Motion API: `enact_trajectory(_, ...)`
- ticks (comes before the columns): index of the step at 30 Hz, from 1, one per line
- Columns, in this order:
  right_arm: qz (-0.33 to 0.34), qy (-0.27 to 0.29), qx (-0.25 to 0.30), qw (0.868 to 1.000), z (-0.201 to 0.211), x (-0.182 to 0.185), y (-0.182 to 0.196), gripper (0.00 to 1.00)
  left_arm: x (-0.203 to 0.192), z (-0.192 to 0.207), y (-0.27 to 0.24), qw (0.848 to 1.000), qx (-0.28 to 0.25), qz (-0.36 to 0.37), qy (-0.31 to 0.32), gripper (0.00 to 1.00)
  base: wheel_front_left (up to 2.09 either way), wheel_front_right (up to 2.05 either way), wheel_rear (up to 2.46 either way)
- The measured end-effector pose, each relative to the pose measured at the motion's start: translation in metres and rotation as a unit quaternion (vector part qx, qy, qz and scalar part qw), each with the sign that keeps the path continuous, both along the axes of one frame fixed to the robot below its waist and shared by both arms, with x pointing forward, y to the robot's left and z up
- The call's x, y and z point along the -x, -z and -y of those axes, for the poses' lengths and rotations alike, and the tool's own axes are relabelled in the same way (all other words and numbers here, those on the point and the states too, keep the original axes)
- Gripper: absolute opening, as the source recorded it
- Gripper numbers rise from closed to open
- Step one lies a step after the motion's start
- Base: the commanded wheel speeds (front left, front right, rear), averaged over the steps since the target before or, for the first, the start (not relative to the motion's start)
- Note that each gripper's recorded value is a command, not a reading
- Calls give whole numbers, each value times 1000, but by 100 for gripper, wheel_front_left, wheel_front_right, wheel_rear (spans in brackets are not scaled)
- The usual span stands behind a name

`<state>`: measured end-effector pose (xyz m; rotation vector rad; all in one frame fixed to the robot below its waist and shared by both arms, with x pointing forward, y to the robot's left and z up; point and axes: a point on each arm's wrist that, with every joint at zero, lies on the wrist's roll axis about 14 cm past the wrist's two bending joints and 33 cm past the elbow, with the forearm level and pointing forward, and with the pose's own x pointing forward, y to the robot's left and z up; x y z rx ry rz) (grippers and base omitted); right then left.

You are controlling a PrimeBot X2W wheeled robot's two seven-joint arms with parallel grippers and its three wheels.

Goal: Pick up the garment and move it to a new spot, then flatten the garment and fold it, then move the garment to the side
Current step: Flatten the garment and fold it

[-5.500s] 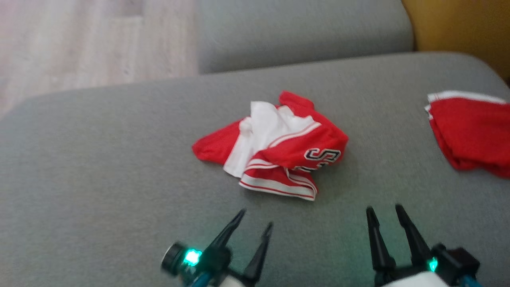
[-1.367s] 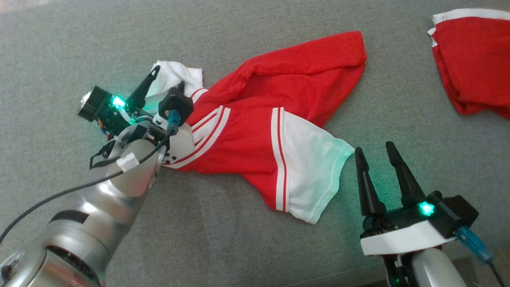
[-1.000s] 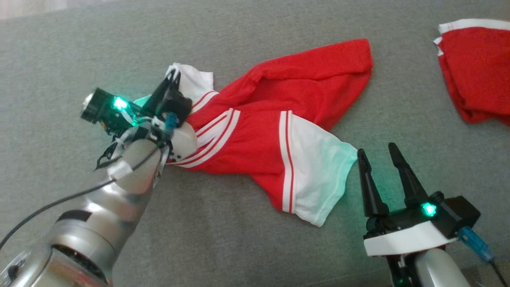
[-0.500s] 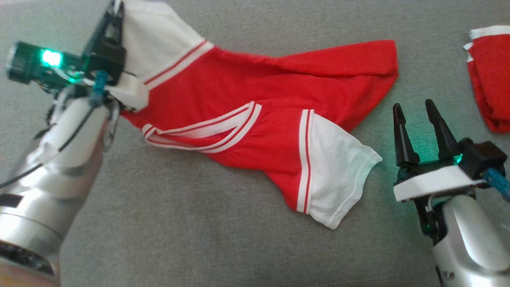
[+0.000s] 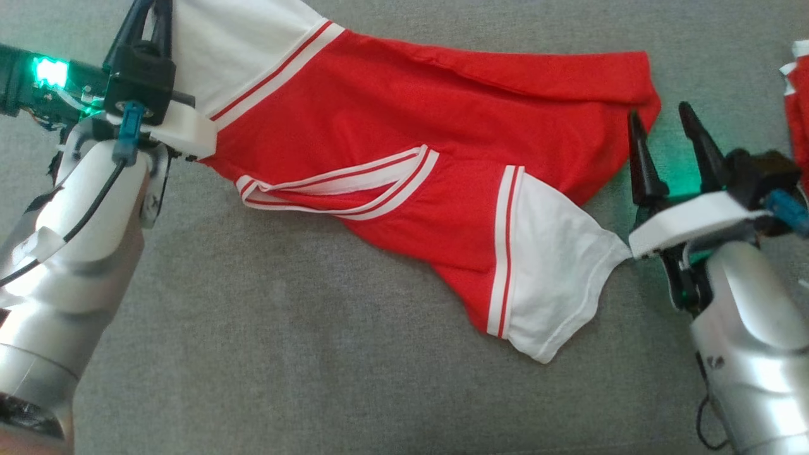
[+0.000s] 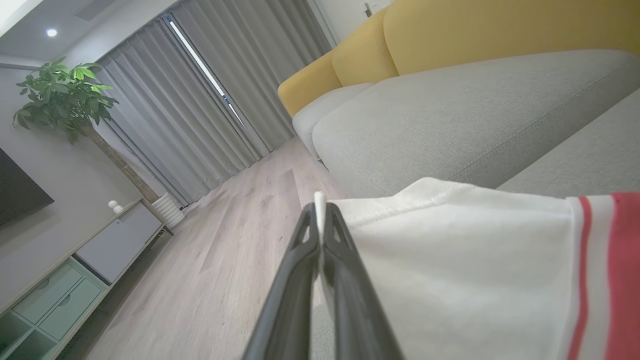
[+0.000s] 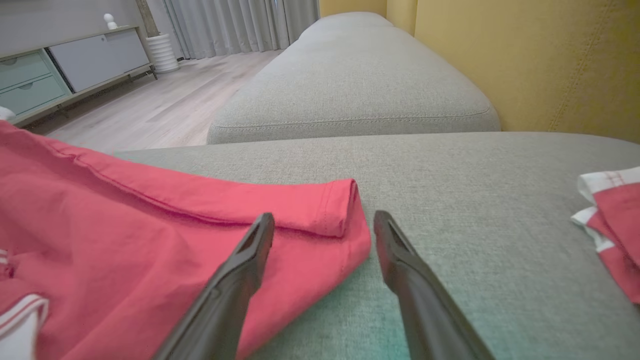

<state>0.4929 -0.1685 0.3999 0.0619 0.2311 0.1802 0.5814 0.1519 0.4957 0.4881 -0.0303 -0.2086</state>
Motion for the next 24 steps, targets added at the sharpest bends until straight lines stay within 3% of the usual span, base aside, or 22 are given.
enact_trajectory(14,-45,-15,26,999,-5,-28,27,100,-4,-3,10,1000,-6,-9,6,0,0,0,0)
enact_trajectory(15,-46,-16,27,998,-6,-28,28,93,-4,-4,10,1000,-7,-10,5,0,0,0,0)
enact_trajectory(17,-49,-19,28,998,-7,-27,30,59,-4,-4,11,1000,-7,-11,5,0,0,0,0)
enact_trajectory(18,-51,-21,29,998,-8,-27,31,25,-4,-4,11,1000,-7,-11,5,0,0,0,0)
enact_trajectory(19,-52,-24,30,998,-10,-27,31,0,-4,-4,11,1000,-7,-10,5,0,0,0,0)
enact_trajectory(24,-40,-21,24,999,-9,-29,22,0,-3,1,2,1000,-3,0,11,0,0,0,0)
